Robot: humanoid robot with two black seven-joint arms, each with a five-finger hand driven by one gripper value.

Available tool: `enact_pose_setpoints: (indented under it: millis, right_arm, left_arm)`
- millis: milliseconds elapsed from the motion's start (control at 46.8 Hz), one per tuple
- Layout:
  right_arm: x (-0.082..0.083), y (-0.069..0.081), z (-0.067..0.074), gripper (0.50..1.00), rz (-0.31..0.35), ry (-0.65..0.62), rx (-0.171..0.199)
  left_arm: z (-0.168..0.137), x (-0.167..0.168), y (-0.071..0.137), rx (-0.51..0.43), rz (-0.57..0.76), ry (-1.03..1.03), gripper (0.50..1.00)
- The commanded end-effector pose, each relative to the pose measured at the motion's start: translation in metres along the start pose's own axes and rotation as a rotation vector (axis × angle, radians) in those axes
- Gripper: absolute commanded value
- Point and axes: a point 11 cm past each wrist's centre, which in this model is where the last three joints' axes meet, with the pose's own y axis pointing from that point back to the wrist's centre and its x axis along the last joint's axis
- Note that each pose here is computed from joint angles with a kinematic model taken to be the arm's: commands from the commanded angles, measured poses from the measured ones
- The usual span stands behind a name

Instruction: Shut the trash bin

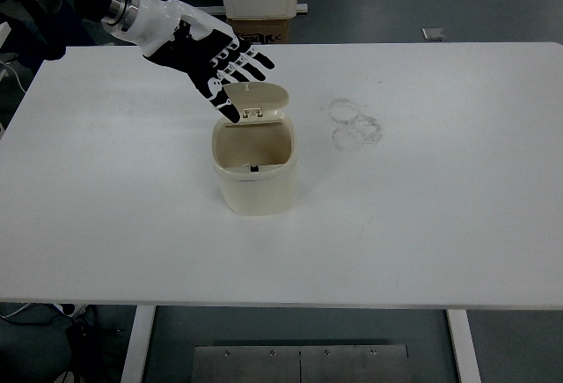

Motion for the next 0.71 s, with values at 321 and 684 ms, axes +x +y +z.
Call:
enact_pose_setpoints:
  millis: [321, 684]
  right_arm:
    - [0.0, 0.0, 0.0, 0.991, 0.0, 0.0, 0.0]
    - [0.0, 0.0, 0.0, 0.991, 0.0, 0.0, 0.0]
  left_arm:
    - [0.0, -0.021, -0.003, 0.022, -0.067, 0.006, 1.0]
    - [-0.003, -0.041, -0.01, 0.037, -0.13, -0.013, 1.0]
